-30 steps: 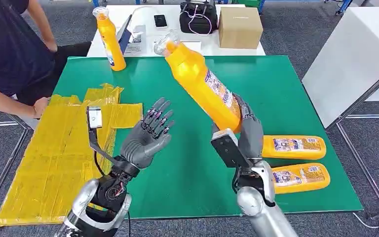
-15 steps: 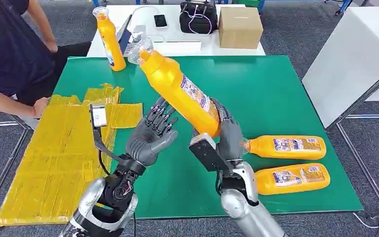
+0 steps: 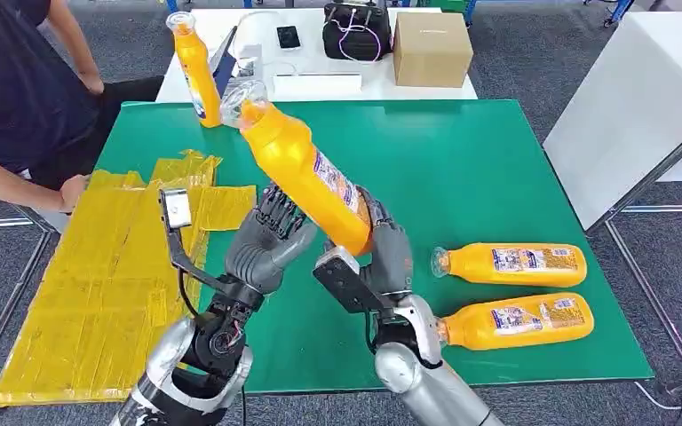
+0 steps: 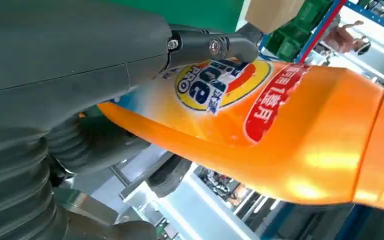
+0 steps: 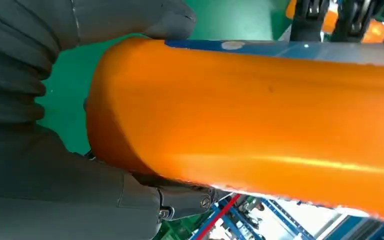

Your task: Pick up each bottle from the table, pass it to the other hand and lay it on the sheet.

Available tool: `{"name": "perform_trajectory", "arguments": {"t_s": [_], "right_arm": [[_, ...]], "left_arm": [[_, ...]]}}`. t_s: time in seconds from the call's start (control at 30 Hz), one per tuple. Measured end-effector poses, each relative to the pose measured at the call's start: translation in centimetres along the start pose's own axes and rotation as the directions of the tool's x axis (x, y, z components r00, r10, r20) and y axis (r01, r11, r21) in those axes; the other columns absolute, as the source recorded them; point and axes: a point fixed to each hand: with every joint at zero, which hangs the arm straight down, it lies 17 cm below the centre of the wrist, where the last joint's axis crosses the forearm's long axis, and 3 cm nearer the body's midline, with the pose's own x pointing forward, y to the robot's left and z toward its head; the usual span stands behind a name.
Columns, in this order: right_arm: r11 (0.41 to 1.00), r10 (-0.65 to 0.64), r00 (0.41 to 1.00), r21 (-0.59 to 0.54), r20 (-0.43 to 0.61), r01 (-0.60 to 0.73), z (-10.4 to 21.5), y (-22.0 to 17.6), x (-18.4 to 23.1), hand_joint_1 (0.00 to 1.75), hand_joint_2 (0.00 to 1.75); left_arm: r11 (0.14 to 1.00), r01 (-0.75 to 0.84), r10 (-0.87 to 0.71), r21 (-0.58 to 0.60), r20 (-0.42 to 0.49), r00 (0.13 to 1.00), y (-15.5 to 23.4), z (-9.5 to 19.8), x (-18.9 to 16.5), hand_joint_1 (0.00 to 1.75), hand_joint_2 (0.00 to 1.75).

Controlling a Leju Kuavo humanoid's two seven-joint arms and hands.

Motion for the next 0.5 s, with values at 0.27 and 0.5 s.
{"name": "perform_trajectory", "arguments": {"t_s": [0.27, 0.5], "right_arm": [[0.999, 0.001, 1.000, 0.034, -0.017, -0.001, -0.3, 1.9, -0.6, 1.75, 1.75], [0.996, 0.037, 0.999, 0.080, -0.003, -0.036, -0.1, 3.8, -0.6, 1.75, 1.75]], "left_arm": [[0.999, 0.000, 0.000, 0.032, -0.003, 1.000, 0.8, -0.2, -0.6, 0.00, 1.75], [0.990, 0.112, -0.116, 0.081, 0.054, 0.992, 1.3, -0.2, -1.3, 0.00, 1.75]]}}
